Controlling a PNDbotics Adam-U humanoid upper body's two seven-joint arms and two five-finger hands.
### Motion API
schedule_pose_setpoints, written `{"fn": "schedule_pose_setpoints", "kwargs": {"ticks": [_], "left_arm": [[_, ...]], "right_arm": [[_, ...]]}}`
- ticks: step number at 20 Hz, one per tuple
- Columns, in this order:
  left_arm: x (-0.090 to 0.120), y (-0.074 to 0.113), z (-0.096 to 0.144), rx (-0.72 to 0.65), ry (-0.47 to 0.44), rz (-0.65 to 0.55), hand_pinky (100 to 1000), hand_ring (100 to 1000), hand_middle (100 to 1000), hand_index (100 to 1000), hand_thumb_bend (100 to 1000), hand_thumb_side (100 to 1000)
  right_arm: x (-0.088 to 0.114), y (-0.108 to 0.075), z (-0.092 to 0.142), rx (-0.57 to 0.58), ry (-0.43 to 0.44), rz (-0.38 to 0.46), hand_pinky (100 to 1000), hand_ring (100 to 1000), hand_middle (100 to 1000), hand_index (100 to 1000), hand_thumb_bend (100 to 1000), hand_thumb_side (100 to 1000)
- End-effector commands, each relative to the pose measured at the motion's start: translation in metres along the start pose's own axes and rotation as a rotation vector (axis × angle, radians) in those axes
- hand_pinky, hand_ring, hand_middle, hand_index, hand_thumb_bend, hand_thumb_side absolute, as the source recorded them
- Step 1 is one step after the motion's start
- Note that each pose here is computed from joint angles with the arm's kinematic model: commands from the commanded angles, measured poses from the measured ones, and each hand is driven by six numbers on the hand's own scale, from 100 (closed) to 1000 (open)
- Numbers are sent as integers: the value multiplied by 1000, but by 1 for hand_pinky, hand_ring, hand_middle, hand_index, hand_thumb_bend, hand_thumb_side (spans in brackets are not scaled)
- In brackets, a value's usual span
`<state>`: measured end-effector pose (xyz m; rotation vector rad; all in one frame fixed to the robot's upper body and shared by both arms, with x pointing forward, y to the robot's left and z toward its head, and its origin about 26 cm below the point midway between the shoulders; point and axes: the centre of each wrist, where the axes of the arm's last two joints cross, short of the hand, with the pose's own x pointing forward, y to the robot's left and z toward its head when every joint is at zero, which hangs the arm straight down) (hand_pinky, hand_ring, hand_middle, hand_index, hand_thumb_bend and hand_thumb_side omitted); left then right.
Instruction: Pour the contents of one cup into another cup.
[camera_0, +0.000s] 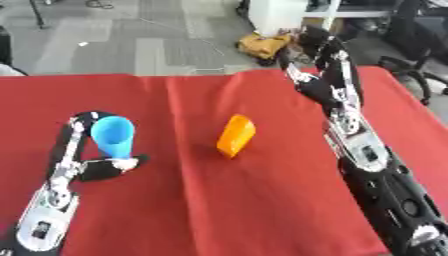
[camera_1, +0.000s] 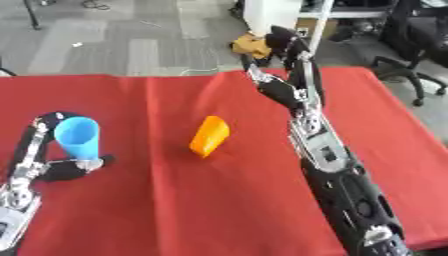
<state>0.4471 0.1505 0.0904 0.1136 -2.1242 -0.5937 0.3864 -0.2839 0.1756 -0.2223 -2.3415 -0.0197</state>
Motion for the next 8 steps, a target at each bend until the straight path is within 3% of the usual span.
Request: {"fn": "schedule_pose_setpoints", "kwargs": {"ticks": [1,4,6,8], "left_arm": [[10,18,-8,28,-67,79,534,592,675,764,1000,208],[17,31,-6,59,-105,105,541,599,683,769,1000,191],[28,45,-4,97,-148,110,543,592,674,761,1000,128],[42,63,-2,133,-191,107,539,584,669,756,1000,145]], "right_arm": [[23,-3,-9,-14,-55,-4,883,775,685,809,460,100],[26,-3,-8,-17,-47,-9,876,771,683,809,461,100],[26,-3,-6,-13,-38,-10,856,766,681,809,462,100],[25,-3,-5,-5,-26,-16,820,757,679,808,463,100]]}}
